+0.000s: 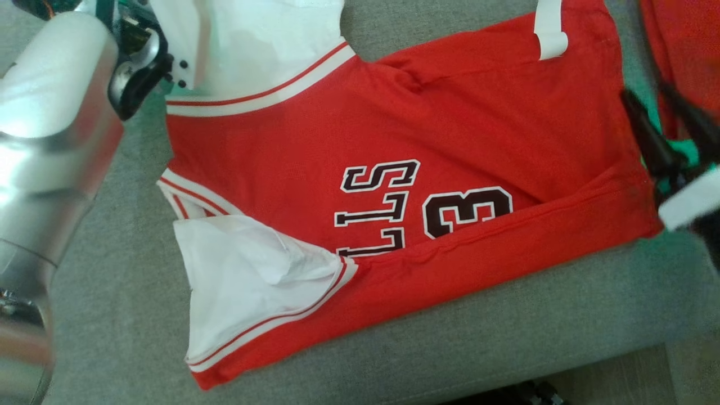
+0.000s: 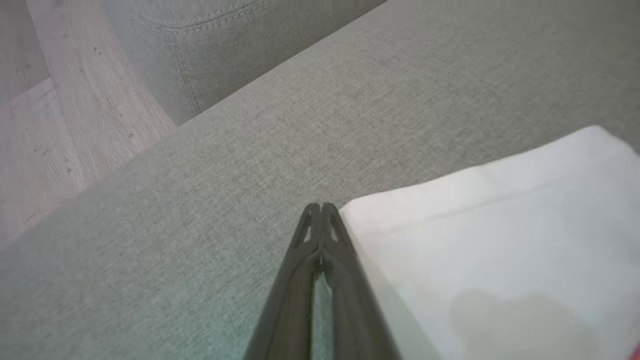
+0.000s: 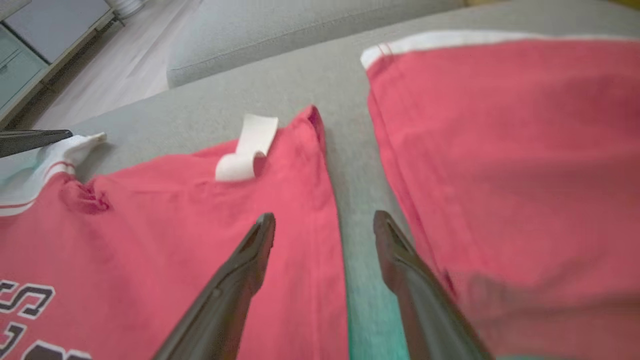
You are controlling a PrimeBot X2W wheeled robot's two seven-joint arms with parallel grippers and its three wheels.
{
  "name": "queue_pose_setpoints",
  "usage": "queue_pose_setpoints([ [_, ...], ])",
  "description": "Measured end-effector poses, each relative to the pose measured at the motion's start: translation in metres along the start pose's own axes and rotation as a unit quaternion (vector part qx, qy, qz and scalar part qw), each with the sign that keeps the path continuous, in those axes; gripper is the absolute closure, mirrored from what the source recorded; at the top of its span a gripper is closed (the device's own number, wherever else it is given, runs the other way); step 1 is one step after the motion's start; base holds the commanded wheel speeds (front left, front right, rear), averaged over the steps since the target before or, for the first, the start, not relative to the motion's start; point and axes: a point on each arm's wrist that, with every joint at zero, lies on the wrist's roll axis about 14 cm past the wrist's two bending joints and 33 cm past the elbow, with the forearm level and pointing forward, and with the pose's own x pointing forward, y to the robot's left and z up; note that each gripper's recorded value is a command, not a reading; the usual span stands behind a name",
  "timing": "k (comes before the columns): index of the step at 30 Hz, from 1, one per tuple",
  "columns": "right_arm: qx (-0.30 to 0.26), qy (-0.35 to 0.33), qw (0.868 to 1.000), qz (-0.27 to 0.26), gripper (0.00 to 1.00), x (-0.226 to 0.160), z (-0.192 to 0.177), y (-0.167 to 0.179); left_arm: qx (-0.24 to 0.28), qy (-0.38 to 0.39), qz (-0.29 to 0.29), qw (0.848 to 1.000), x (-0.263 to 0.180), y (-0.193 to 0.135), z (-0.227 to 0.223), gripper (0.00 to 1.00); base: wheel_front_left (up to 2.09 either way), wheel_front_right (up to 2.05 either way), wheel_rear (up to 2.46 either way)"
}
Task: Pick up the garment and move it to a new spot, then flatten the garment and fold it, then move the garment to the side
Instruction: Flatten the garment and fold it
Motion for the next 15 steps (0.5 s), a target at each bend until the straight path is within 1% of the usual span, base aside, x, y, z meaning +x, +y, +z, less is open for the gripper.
queue_pose_setpoints([
  [3,-0.02,0.007,1.0,0.013,0.0,0.015,0.019,0.006,0.013,-0.021,-0.012,1.0,-0.007,-0.01,0.01,1.0,0.0,0.0,0.0],
  [7,-0.033,0.025,0.999,0.019,0.0,0.03,0.03,0.01,0.027,-0.037,-0.024,0.999,-0.015,-0.018,0.016,1.0,0.0,0.0,0.0],
  [15,-0.047,0.087,0.995,0.014,0.0,0.062,0.034,0.014,0.051,-0.055,-0.026,0.997,-0.036,-0.018,0.025,1.0,0.0,0.0,0.0],
])
